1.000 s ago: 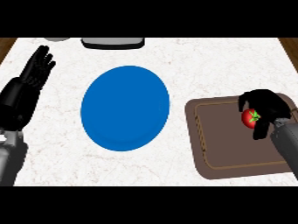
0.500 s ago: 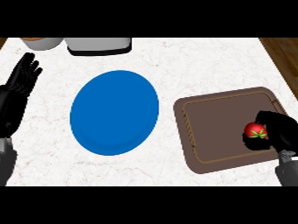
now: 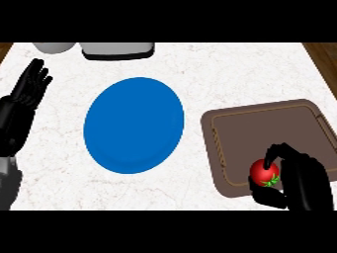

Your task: Pick the tomato from the tray and place it in the plate

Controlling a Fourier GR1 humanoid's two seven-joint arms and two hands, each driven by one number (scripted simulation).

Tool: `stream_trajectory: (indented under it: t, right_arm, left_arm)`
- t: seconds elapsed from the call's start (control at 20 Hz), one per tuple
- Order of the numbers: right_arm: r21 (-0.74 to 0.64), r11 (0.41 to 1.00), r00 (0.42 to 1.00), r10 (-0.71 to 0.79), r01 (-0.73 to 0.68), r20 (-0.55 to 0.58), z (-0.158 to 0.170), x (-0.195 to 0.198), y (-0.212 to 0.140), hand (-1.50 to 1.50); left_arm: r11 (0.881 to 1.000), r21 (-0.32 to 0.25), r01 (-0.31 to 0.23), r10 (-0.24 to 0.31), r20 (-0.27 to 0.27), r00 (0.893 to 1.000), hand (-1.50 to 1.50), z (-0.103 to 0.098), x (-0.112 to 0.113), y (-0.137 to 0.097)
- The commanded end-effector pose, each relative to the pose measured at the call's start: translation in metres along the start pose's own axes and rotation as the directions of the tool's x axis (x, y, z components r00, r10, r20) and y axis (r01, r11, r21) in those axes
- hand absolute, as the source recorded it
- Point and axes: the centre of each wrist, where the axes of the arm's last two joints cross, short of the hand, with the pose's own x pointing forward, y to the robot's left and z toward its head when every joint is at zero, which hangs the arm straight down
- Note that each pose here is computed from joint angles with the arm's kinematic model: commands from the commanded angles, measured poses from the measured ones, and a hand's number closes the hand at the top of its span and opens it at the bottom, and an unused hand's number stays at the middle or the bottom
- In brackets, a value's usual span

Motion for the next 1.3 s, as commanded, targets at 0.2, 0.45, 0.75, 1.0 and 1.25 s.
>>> stream_trajectory:
  t: [0.2,0.45,0.75,1.0,1.25]
  right_arm:
    - [-0.083,0.954,0.947,-0.271,0.288,0.173,0.063,0.078,-0.059,1.5]
    - [-0.03,0.962,0.938,-0.258,0.272,0.232,0.055,0.135,-0.052,1.5]
    - [-0.016,0.957,0.932,-0.279,0.291,0.232,0.019,0.188,-0.034,1.5]
    - [0.044,0.939,0.916,-0.343,0.341,0.207,-0.009,0.224,-0.025,1.5]
    - [0.026,0.941,0.926,-0.337,0.338,0.172,-0.056,0.244,-0.005,1.5]
  left_arm:
    - [0.999,-0.038,-0.014,0.015,0.02,1.0,0.0,-0.008,0.001,-0.003]
    - [0.999,-0.047,-0.011,0.012,0.029,0.999,0.0,-0.002,0.007,0.0]
    - [0.998,-0.055,-0.023,0.025,0.036,0.999,0.0,-0.021,0.012,-0.004]
    - [0.997,-0.067,-0.023,0.027,0.049,0.998,0.0,-0.03,0.002,-0.019]
    - [0.997,-0.076,-0.001,0.004,0.045,0.999,0.0,-0.025,0.009,-0.008]
